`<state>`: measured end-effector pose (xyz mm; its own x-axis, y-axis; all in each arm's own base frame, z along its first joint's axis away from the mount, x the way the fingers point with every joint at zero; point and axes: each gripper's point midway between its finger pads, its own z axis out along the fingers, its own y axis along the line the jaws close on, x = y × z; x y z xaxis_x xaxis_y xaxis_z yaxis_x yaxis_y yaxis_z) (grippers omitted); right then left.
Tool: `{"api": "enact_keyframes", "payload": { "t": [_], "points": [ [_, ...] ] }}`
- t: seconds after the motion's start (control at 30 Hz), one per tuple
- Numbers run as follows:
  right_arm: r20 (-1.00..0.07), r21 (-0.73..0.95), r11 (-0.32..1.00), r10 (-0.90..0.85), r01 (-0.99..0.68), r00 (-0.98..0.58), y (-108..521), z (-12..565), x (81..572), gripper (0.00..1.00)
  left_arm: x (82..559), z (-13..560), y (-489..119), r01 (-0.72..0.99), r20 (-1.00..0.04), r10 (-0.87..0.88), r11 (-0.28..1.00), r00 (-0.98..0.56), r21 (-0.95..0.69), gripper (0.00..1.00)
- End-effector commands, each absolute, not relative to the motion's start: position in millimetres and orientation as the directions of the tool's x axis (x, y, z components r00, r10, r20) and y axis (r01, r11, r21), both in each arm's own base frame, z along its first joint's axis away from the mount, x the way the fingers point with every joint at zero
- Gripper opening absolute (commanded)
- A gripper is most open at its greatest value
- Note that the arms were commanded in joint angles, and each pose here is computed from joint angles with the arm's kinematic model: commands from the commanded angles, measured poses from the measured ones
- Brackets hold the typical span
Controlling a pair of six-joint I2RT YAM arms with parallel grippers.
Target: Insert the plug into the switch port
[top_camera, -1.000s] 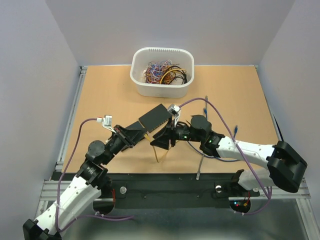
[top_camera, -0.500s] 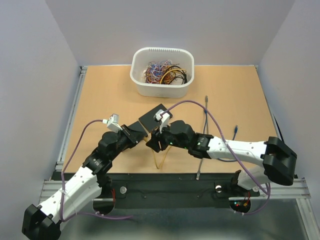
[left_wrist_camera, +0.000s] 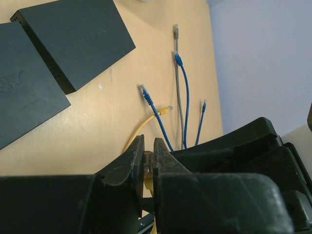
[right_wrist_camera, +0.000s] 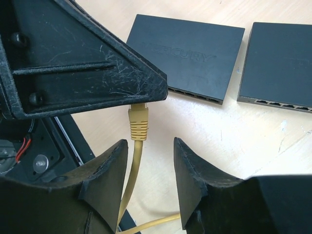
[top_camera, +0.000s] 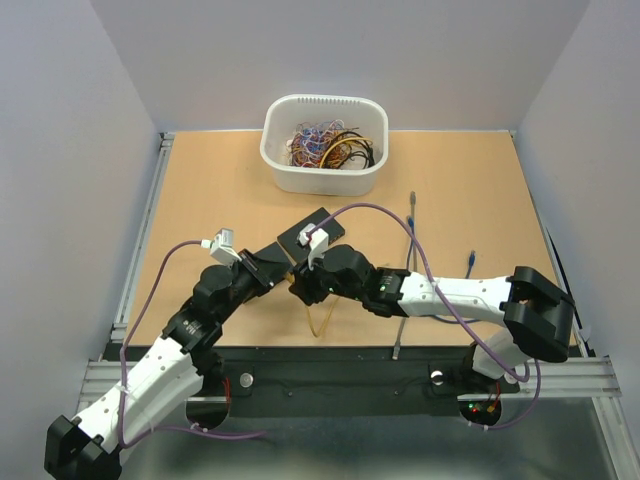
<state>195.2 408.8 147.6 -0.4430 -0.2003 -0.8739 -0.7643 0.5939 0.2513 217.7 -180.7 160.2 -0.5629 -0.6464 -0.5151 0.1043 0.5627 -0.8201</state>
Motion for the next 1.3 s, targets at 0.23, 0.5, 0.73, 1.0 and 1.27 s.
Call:
{"api": "enact_keyframes", "payload": {
  "t": [0.23, 0.5, 0.73, 1.0, 1.27],
  "points": [
    [-0.898, 0.336, 0.562, -0.051, -0.756, -0.437, 426.8, 187.0, 198.0, 0.48, 218.8, 169.8, -178.6, 0.129, -0.537, -0.649, 0.566, -0.539, -0.814, 0.00],
    [-0.896, 0.348, 0.580, -0.026, -0.736, -0.444, 428.7, 187.4, 203.1, 0.37, 218.0, 172.1, -177.9, 0.139, -0.542, -0.649, 0.565, -0.534, -0.814, 0.00],
    [-0.890, 0.358, 0.581, -0.024, -0.731, -0.455, 430.1, 182.7, 202.4, 0.10, 217.4, 171.0, -177.6, 0.145, -0.550, -0.643, 0.571, -0.533, -0.808, 0.00],
    [-0.871, 0.367, 0.593, -0.051, -0.717, -0.488, 427.7, 162.7, 199.8, 0.01, 235.0, 164.1, -148.2, 0.040, -0.643, -0.626, 0.702, -0.442, -0.711, 0.61],
    [-0.812, 0.353, 0.658, -0.138, -0.665, -0.567, 420.1, 100.7, 193.8, 0.00, 271.4, 141.2, -111.2, -0.103, -0.688, -0.589, 0.786, -0.424, -0.610, 0.94]
  ]
}}
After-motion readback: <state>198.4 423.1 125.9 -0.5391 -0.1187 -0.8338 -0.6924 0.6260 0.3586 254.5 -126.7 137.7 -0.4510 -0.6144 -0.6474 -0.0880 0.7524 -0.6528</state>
